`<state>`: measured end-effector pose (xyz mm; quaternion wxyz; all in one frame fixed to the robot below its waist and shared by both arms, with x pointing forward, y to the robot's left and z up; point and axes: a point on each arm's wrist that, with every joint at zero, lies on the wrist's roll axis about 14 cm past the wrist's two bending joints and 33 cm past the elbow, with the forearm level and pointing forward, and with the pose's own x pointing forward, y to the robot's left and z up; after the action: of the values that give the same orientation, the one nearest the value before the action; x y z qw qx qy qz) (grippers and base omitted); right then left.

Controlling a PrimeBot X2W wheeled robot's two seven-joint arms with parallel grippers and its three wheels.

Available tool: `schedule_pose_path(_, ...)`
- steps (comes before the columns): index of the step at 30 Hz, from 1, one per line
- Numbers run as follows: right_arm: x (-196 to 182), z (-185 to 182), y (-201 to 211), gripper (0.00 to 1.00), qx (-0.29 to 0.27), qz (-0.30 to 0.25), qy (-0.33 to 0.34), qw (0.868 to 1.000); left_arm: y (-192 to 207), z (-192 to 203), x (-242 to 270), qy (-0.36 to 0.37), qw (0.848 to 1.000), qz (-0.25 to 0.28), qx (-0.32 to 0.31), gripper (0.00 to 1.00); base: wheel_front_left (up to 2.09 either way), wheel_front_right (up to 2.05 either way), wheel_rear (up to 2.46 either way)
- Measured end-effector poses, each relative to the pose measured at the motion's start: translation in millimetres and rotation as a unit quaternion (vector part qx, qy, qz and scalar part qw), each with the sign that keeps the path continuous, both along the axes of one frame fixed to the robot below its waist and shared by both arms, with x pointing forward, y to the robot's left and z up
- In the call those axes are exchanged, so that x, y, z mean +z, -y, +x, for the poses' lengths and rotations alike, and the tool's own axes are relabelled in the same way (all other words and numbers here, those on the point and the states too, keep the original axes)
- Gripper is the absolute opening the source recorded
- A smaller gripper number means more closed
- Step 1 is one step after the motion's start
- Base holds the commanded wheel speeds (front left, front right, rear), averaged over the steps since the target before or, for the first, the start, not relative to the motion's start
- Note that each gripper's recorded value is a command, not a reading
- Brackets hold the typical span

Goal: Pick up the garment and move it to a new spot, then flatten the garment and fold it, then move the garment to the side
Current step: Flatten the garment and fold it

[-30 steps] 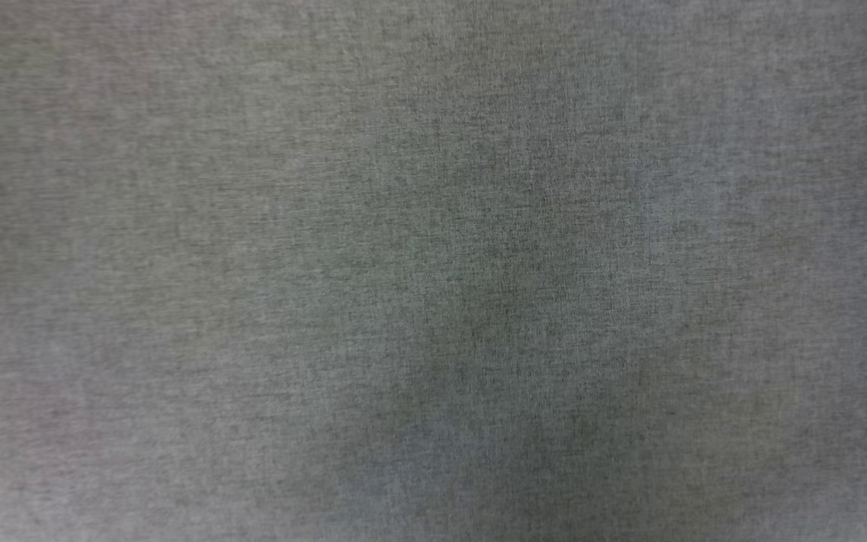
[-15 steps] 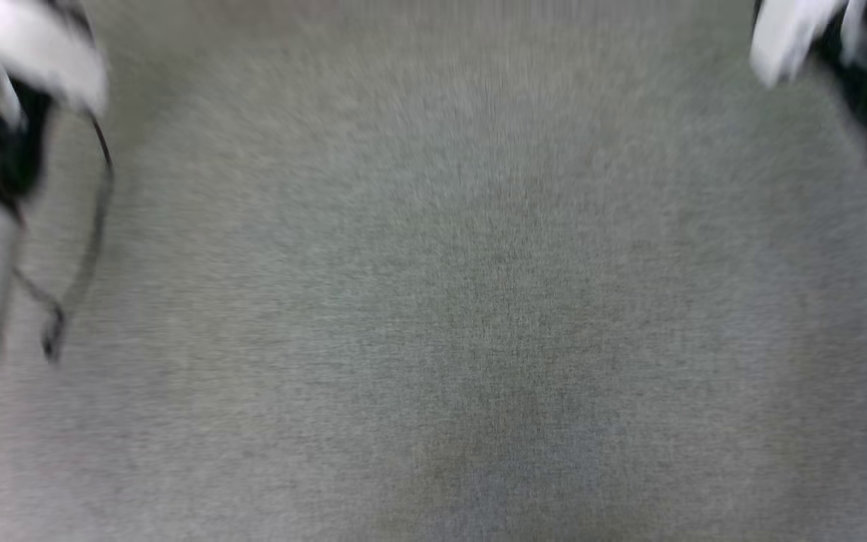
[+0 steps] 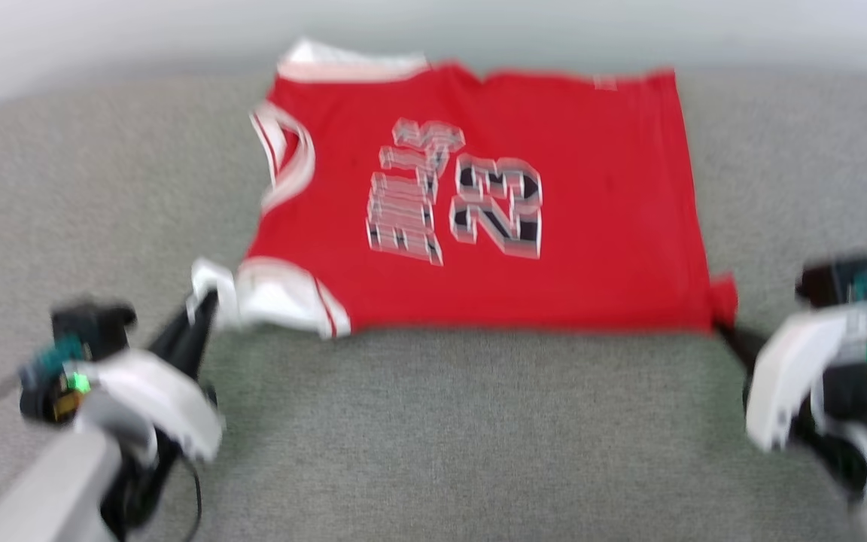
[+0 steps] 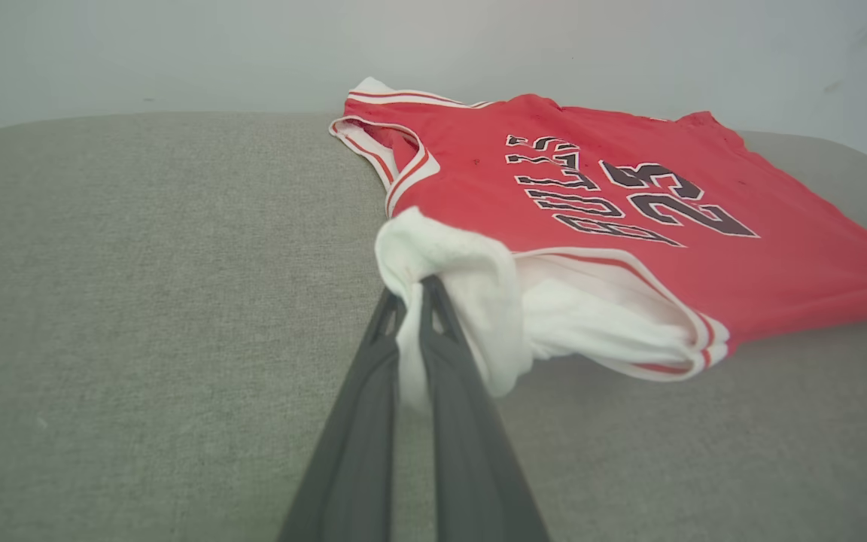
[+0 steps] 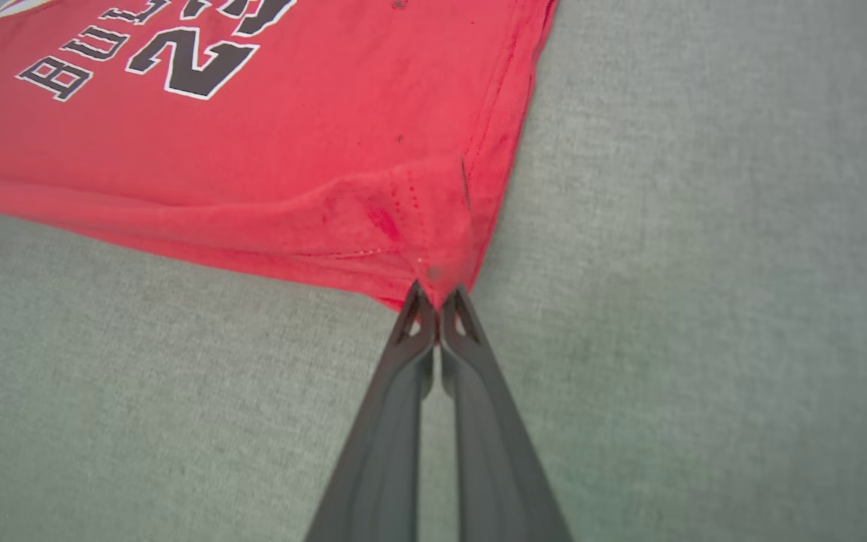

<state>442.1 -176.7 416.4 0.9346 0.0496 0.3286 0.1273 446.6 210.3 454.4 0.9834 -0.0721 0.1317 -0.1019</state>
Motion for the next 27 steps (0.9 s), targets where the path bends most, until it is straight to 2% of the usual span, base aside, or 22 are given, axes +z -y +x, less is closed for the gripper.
schedule_pose_path(9, -15, -100, 12, 0.00, -0.052, 0.021, -0.069, 0.996, 2, -89, -12, -0.060, 0.998, 0.005, 0.022, 0.00, 0.00, 0.00, 0.00)
schedule_pose_path(15, -22, -150, 16, 0.00, -0.081, 0.031, -0.109, 0.990, 10, -141, -22, -0.123, 0.992, -0.020, 0.035, 0.00, 0.00, 0.00, 0.00)
schedule_pose_path(20, -10, -158, 26, 0.00, -0.092, 0.011, -0.096, 0.991, 27, -165, -21, -0.158, 0.986, -0.048, 0.021, 0.00, 0.00, 0.00, 0.00)
schedule_pose_path(27, 6, -128, 24, 0.00, -0.088, 0.007, -0.051, 0.995, 28, -138, 3, -0.108, 0.993, -0.044, 0.010, 0.00, 0.00, 0.00, 0.00)
